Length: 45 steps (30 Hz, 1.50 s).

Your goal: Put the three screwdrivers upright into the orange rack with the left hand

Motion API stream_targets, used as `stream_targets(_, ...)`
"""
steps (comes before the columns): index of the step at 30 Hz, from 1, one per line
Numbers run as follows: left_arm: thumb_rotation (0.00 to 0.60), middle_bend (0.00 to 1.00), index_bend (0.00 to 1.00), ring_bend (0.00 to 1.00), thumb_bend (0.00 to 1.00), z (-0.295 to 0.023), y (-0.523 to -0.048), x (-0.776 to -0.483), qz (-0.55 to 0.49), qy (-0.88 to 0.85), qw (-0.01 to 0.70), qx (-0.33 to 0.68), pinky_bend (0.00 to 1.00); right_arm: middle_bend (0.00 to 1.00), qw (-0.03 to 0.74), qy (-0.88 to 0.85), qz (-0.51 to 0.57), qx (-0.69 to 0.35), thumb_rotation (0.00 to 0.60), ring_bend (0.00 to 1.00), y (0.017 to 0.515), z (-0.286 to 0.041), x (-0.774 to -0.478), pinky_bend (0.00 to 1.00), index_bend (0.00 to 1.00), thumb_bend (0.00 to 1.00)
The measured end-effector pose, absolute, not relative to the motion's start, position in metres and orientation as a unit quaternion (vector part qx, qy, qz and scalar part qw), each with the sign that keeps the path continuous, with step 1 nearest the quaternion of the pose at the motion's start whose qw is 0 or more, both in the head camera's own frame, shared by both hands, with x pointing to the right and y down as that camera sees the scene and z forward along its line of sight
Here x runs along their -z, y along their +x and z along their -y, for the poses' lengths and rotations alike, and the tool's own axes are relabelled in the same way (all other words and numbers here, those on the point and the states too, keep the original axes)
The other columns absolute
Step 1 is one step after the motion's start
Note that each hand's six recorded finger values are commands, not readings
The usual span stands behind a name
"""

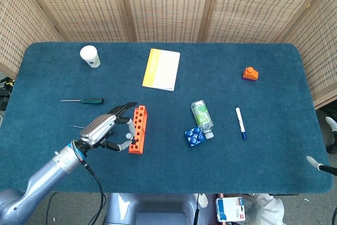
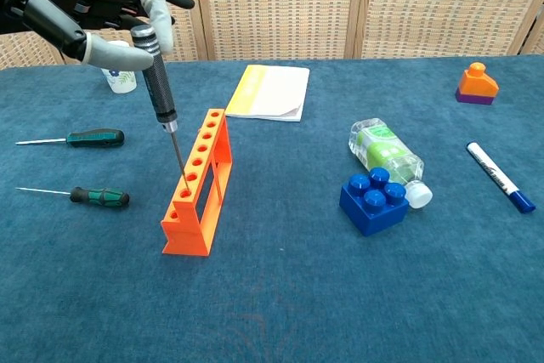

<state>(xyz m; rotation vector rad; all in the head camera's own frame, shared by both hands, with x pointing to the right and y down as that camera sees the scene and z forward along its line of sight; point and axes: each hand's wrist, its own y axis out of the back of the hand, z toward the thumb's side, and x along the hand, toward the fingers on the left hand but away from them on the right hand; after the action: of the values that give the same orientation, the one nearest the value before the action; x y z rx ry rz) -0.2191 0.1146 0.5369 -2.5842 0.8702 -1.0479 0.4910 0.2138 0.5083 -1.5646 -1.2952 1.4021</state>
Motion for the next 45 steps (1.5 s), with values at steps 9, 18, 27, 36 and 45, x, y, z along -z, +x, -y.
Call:
stream_targets(9,0.600,0.00,0.65,0.00,0.46,-0.115,-0.217,-0.538,-0.291,-0.881,0.109,0.357,0.00,0.00,0.330,-0.598,0.496,-0.536,0.600,0.00,0.491,-0.214,-0.508,0.00,0.00,0.00)
stream_targets(18,0.600,0.00,0.65,0.00,0.46,-0.114,-0.216,-0.539,-0.293,-0.880,0.110,0.358,0.00,0.00,0.330,-0.598,0.496,-0.536,0.600,0.00,0.492,-0.214,-0.508,0.00,0.00,0.00)
stream_targets(27,0.600,0.00,0.65,0.00,0.46,-0.112,-0.216,-0.537,-0.294,-0.879,0.111,0.358,0.00,0.00,0.330,-0.599,0.495,-0.536,0.600,0.00,0.491,-0.214,-0.508,0.00,0.00,0.00)
stream_targets(36,0.600,0.00,0.65,0.00,0.46,-0.114,-0.214,-0.545,-0.288,-0.879,0.109,0.364,0.00,0.00,0.328,-0.599,0.495,-0.537,0.600,0.00,0.491,-0.214,-0.509,0.00,0.00,0.00)
stream_targets(45,0.600,0.00,0.65,0.00,0.46,-0.120,-0.213,-0.556,-0.282,-0.878,0.107,0.371,0.00,0.00,0.328,-0.600,0.494,-0.537,0.600,0.00,0.491,-0.214,-0.509,0.00,0.00,0.00)
